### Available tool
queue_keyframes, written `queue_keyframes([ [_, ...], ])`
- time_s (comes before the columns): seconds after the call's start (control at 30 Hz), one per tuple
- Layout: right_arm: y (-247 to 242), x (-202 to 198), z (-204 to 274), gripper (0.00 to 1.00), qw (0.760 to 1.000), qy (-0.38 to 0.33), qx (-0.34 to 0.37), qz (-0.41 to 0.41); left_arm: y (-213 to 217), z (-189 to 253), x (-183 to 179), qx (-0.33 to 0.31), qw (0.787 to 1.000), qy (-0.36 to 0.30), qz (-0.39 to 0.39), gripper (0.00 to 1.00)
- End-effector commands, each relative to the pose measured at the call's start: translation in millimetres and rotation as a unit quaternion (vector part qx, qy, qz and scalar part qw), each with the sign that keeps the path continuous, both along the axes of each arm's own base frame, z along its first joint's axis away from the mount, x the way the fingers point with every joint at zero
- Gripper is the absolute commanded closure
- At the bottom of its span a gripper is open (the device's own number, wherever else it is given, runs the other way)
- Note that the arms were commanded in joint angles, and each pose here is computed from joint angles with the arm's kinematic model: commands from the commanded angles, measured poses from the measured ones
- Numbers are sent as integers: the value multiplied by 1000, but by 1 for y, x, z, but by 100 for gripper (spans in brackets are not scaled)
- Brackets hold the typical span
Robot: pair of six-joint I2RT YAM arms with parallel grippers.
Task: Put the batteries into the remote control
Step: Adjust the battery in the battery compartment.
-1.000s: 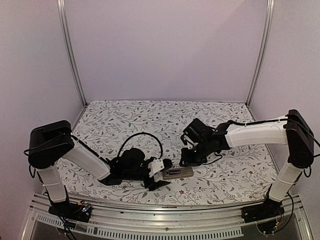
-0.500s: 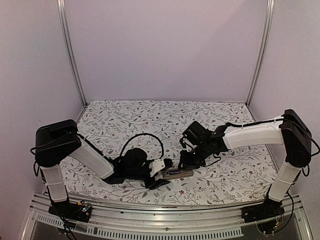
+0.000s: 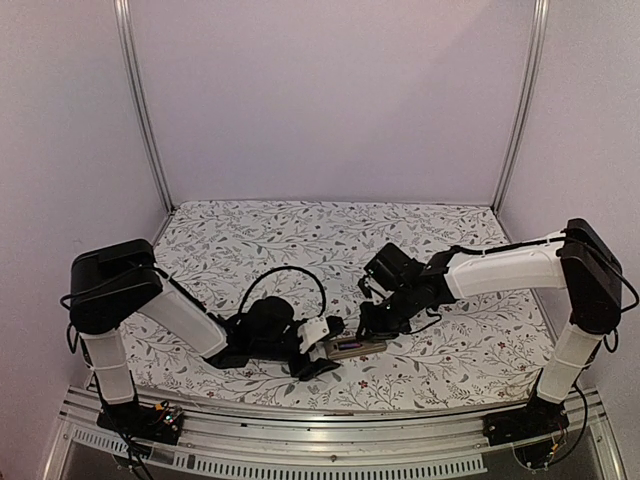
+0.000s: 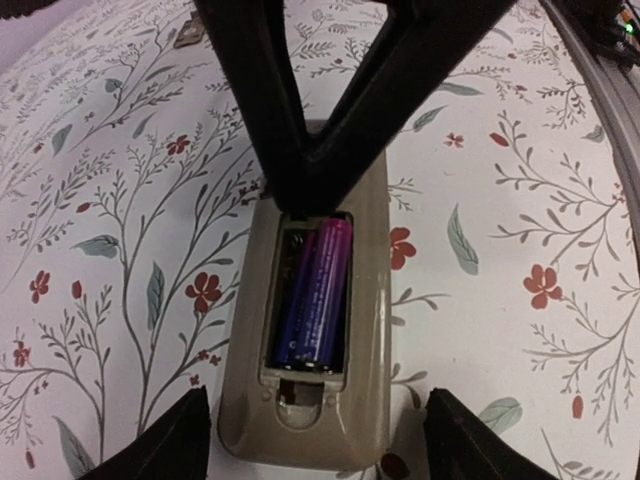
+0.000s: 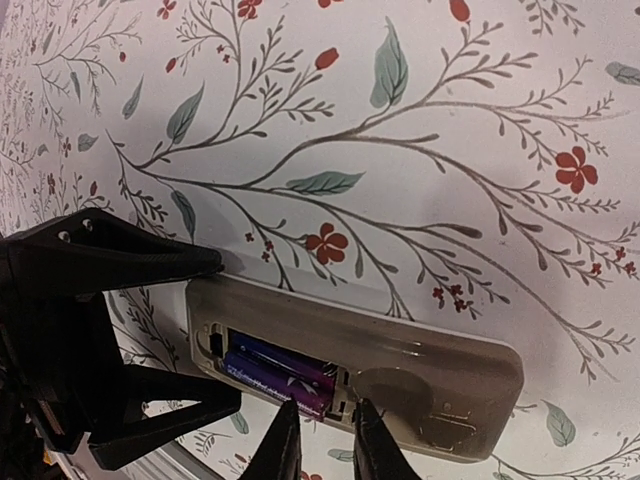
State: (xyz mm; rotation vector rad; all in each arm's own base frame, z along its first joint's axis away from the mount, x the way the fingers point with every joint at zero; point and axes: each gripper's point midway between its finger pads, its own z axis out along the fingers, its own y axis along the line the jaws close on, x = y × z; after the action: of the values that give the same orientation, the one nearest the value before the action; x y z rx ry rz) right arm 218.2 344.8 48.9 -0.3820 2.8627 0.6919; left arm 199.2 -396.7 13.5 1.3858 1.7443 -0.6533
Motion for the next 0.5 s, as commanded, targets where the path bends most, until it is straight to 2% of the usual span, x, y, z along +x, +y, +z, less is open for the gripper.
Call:
queue_keyframes([
  [0.0, 2, -7, -13, 82, 1000, 14, -11, 16, 1, 16, -4, -14, 1000, 0, -1, 25],
  [0.17, 3, -6, -11, 82, 1000, 10, -9, 16, -3, 49, -4, -54, 998, -9, -1, 20],
  [0.23, 3, -5, -10, 82, 1000, 9, -8, 15, -5, 53, 0, -64, 998, -8, 9, 21],
  [0.27, 3, -5, -11, 82, 1000, 9, -9, 15, -7, 52, 3, -63, 998, -7, 17, 27],
  [0.33, 2, -7, -13, 83, 1000, 12, -12, 15, -9, 42, 11, -48, 998, -6, 32, 49],
  [0.37, 1, -7, -13, 84, 1000, 12, -13, 15, -11, 37, 13, -39, 999, -3, 35, 57],
  [0.47, 1, -7, -10, 85, 1000, 10, -10, 14, -17, 33, 13, -31, 999, 1, 28, 63],
])
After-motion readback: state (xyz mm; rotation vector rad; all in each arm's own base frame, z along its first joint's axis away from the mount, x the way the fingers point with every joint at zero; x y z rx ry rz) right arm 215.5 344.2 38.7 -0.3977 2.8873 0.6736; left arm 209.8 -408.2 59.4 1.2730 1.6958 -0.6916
